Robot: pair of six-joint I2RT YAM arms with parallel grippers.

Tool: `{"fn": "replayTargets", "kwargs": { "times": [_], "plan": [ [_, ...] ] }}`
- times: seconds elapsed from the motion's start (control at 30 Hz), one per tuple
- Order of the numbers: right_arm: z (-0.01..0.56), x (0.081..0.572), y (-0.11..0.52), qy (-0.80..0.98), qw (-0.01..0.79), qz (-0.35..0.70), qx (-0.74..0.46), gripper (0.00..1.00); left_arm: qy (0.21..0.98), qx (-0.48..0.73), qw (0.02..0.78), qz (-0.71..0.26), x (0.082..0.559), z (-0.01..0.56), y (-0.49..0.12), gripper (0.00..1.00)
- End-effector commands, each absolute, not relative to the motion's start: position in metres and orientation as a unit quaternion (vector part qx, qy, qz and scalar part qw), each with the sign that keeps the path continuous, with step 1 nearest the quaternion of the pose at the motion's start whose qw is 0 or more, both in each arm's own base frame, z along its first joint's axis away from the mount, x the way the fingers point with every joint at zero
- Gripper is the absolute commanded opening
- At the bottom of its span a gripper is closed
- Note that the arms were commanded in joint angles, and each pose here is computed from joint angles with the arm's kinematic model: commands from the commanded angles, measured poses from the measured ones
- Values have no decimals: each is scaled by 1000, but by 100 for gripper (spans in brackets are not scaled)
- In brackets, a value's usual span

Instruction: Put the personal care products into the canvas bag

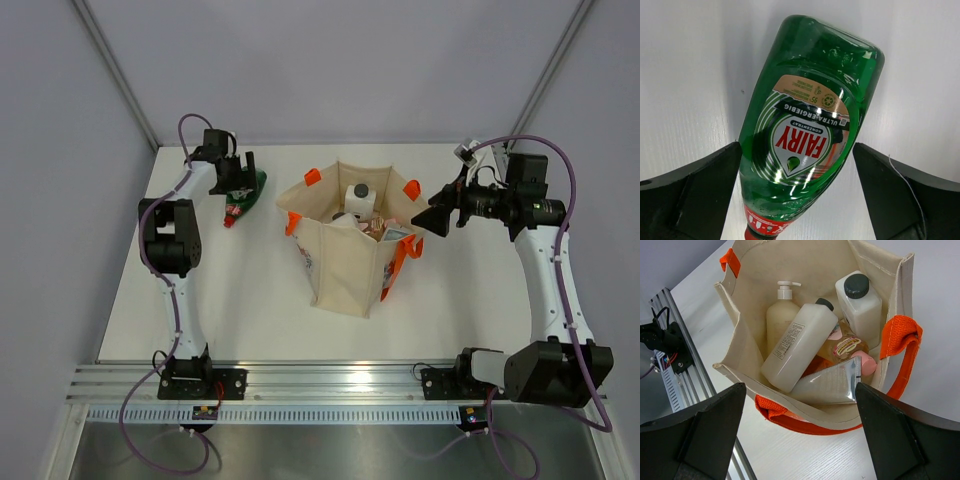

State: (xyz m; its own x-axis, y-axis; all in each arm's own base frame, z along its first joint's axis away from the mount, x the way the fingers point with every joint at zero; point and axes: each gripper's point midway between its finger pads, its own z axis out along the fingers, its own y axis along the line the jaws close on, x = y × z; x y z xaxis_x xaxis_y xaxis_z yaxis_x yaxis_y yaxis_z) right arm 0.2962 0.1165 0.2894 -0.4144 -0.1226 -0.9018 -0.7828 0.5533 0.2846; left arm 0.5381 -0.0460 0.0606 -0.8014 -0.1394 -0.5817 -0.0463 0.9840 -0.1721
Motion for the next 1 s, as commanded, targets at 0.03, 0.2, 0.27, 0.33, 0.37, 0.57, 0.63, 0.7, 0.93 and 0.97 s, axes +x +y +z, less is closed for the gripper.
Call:
{"fn": "replayTargets", "kwargs": {
  "times": [0.03,0.2,0.27,0.33,0.37,0.57,0.63,0.7,0.93,0.97],
  "plan": [
    [294,300,118,743,459,382,-303,99,952,-53,289,-85,533,53,-48,98],
    [294,298,118,742,457,387,-299,100,958,-57,268,-88,520,38,-49,98],
    [295,298,117,742,459,387,-299,99,959,-63,266,-79,518,34,-46,98],
    [294,297,116,743,458,388,-297,100,960,-69,261,-77,516,32,-45,98],
    [295,297,116,742,460,387,-297,100,959,-70,262,-78,516,34,-45,98],
    [295,296,115,742,460,389,-295,99,960,-82,258,-76,508,38,-45,98],
    [295,296,114,742,461,389,-294,99,959,-87,260,-75,504,42,-44,98],
    [295,295,115,741,461,390,-295,99,956,-99,266,-69,499,49,-41,99],
    [296,293,115,740,461,391,-295,99,953,-99,275,-81,482,62,-49,99],
    [296,292,115,739,462,391,-295,100,954,-98,270,-81,480,59,-49,99]
  ]
}}
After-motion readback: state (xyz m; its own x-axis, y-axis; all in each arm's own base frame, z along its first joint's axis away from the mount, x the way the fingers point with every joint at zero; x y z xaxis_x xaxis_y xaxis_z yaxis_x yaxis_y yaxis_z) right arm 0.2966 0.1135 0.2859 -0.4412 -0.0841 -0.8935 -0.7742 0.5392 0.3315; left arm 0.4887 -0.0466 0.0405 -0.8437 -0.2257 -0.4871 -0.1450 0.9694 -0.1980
